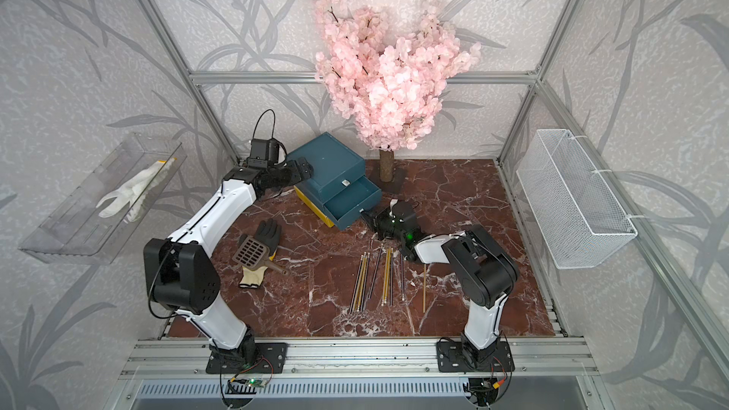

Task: Please place the pencils in the drawer according to their color
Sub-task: Open the drawer in the storage box.

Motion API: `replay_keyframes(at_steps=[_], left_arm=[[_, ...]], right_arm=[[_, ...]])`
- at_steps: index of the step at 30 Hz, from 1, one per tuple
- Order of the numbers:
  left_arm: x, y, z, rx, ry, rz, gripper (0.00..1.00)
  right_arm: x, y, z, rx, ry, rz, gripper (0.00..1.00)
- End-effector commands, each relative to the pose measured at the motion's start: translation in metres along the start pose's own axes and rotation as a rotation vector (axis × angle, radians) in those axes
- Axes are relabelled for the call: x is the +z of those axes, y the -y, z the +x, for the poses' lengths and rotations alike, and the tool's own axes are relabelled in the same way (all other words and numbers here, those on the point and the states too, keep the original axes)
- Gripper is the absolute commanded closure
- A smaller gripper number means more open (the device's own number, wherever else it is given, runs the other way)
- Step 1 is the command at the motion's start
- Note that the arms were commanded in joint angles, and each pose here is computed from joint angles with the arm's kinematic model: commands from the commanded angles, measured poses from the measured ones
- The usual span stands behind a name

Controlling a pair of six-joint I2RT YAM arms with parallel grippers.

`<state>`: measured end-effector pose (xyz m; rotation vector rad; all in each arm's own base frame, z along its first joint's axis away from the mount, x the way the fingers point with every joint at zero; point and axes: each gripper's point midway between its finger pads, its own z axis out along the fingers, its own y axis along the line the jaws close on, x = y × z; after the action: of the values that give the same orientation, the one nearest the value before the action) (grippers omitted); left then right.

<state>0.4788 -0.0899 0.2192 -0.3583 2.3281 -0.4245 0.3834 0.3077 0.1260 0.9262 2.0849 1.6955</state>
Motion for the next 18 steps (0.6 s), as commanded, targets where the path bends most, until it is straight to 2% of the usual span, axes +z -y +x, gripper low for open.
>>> replay_keyframes(at_steps=[1,9,10,12,13,14,18], left_arm=[[0.011,-0.027,0.056,0.016,-0.185,-0.106,0.00],[0.011,-0.026,0.056,0.019,-0.183,-0.103,0.00],[0.011,-0.025,0.056,0.020,-0.184,-0.102,0.00],[0.010,-0.025,0.054,0.016,-0.178,-0.103,0.00],[0.009,-0.024,0.053,0.017,-0.175,-0.100,0.00],[0.009,-0.023,0.053,0.018,-0.174,-0.100,0.00],[0.003,-0.022,0.046,0.018,-0.152,-0.099,0.00]], right_arm=[[-0.009,-0.004,0.007,-0.020,-0.022,-0.016,1.00],[-0.019,0.003,0.002,-0.021,-0.004,0.011,0.99],[-0.021,0.004,0.001,-0.025,-0.001,0.015,0.91],[-0.024,0.003,0.001,-0.036,-0.003,0.026,0.65],[-0.025,0.007,0.000,-0.038,-0.001,0.043,0.59],[-0.031,-0.003,0.002,-0.056,-0.003,0.027,0.55],[-0.046,0.006,0.008,-0.087,-0.010,0.101,0.50]])
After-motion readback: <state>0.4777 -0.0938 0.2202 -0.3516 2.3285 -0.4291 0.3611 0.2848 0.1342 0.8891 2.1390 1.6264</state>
